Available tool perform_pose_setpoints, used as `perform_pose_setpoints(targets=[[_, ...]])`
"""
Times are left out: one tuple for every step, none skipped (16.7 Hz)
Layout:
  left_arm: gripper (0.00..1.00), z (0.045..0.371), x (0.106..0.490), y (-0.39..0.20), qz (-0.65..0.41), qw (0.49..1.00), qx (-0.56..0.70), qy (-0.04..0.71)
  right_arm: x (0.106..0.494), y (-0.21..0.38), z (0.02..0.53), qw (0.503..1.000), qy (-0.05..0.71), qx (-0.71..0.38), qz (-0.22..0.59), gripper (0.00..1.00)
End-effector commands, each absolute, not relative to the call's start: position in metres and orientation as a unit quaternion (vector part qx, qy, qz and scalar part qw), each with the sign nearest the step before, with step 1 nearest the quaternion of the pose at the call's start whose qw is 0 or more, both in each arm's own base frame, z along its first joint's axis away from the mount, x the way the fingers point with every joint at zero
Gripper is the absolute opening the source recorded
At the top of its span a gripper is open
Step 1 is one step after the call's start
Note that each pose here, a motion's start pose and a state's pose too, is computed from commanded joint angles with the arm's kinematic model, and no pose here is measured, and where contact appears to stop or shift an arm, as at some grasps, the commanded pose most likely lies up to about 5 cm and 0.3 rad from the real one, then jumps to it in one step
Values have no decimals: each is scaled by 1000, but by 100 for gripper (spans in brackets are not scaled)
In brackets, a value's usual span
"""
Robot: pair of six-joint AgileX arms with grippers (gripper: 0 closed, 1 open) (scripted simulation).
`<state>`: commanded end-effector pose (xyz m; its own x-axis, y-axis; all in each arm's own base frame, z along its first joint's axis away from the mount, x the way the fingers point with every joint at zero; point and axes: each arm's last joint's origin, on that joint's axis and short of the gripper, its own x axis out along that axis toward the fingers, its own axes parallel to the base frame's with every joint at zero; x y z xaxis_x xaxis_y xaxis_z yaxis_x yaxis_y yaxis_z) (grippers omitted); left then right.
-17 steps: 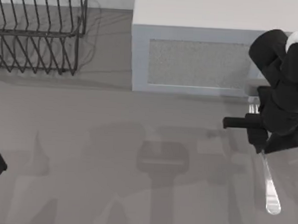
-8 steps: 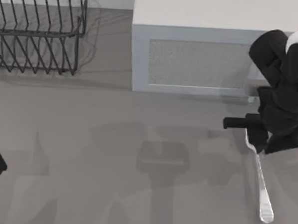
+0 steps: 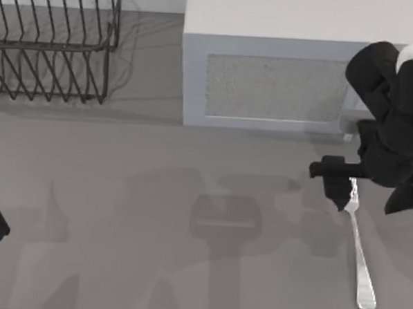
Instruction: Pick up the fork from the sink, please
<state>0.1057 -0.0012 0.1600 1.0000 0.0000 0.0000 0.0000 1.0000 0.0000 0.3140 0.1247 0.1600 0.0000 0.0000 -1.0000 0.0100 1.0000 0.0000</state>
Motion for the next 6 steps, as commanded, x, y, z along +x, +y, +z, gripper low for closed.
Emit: perform_pose_setpoints(targets=[[100, 160, 106, -1, 0, 1000, 0, 0, 314, 125, 160, 707, 707, 4, -4, 100], [100, 160, 106, -1, 0, 1000, 0, 0, 314, 125, 160, 707, 707, 4, -4, 100], [100, 160, 106, -1, 0, 1000, 0, 0, 314, 125, 160, 707, 707, 4, -4, 100], [100, 160, 106, -1, 0, 1000, 0, 0, 314, 125, 160, 707, 707, 4, -4, 100], [100, 160, 106, -1, 0, 1000, 0, 0, 314, 125, 160, 707, 707, 4, -4, 100], [100, 160, 106, -1, 0, 1000, 0, 0, 314, 125, 160, 707, 707, 4, -4, 100]])
